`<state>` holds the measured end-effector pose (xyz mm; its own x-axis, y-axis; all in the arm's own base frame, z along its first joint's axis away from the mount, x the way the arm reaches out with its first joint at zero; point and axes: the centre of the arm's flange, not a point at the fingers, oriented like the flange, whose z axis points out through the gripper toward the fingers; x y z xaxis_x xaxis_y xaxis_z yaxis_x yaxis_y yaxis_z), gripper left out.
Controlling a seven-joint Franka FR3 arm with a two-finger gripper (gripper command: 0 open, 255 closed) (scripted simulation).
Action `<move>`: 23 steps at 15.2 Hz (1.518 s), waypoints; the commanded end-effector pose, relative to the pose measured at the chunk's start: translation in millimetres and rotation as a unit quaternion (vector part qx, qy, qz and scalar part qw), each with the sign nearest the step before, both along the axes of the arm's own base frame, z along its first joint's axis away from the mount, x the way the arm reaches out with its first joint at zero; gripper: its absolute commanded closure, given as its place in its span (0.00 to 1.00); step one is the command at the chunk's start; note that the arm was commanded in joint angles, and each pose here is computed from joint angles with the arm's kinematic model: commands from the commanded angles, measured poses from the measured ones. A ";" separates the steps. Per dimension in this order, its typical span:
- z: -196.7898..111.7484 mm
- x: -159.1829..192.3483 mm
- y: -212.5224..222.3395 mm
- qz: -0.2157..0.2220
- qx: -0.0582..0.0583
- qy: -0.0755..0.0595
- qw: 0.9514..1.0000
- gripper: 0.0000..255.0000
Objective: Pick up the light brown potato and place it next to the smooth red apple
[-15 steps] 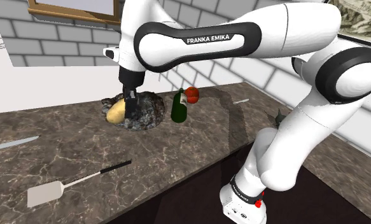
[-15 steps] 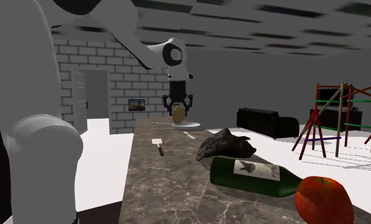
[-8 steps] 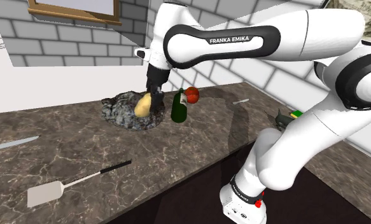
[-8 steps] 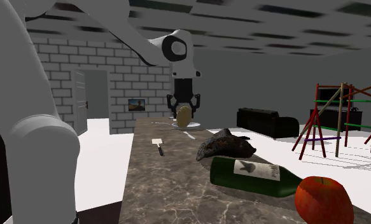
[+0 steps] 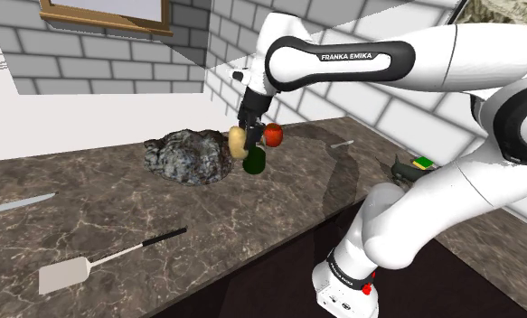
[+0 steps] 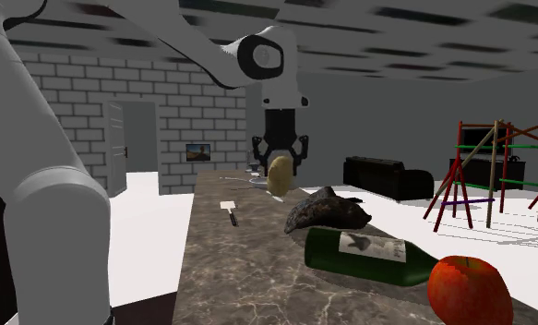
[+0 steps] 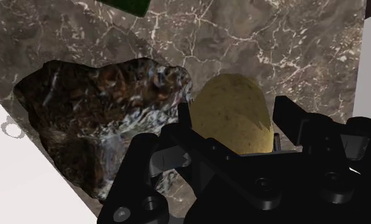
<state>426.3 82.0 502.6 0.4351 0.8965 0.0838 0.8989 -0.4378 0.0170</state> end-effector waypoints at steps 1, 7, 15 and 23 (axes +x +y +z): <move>0.0 -6.7 -24.6 0.001 0.000 0.000 1.000 1.00; 0.0 -18.0 -103.0 0.001 0.000 0.000 1.000 1.00; 0.1 -33.0 -207.5 0.001 0.000 0.000 1.000 1.00; 0.2 -48.0 -312.0 0.001 0.000 0.000 1.000 1.00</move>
